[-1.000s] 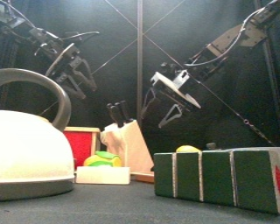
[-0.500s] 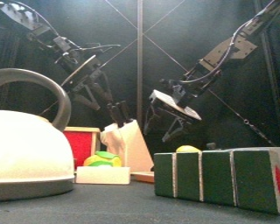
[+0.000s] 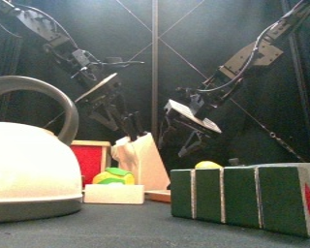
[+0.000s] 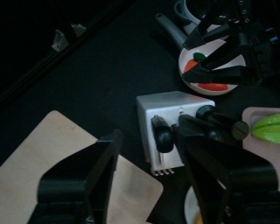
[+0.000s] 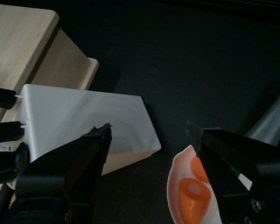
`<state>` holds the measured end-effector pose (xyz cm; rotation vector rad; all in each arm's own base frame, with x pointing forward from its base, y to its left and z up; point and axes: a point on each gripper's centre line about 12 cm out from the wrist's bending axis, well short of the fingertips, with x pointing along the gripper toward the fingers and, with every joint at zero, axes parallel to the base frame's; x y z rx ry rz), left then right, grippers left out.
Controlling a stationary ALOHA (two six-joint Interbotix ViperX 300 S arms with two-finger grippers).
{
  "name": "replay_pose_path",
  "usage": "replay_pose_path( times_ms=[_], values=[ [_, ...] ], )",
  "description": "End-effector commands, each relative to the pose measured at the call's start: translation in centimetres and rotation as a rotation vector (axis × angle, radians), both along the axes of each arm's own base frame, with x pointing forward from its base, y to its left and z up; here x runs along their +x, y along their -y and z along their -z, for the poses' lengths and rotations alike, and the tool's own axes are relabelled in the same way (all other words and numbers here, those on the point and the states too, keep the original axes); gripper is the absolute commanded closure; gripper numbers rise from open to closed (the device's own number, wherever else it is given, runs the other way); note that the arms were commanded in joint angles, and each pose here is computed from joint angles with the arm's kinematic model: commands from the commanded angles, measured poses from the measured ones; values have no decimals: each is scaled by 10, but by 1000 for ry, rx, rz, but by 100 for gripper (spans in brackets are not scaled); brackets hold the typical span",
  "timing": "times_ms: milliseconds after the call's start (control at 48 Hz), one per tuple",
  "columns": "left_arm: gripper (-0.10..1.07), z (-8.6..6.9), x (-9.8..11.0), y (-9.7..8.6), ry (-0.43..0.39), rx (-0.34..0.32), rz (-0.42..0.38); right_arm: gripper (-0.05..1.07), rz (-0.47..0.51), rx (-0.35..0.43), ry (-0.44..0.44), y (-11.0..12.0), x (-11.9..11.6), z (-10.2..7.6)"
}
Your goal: Grab cleaver
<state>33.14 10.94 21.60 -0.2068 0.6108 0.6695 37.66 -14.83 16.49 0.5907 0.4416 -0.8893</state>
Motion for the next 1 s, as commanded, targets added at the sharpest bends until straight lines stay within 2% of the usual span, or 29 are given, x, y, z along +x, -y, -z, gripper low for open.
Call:
replay_pose_path(
  times_ms=[0,188,458,729,979],
  values=[
    [20,-14,8,-1,35,12,3,4,-4,-12,25,0,2,-10],
    [30,-16,10,-2,39,18,7,4,-5,-11,23,0,2,-10],
    [35,-16,11,-2,36,27,12,4,-4,-11,19,0,1,-8],
    [51,-16,10,-2,37,27,12,4,-4,-11,20,0,2,-9],
    [51,-16,11,-1,40,25,18,4,-6,-11,18,0,1,-8]
  ],
)
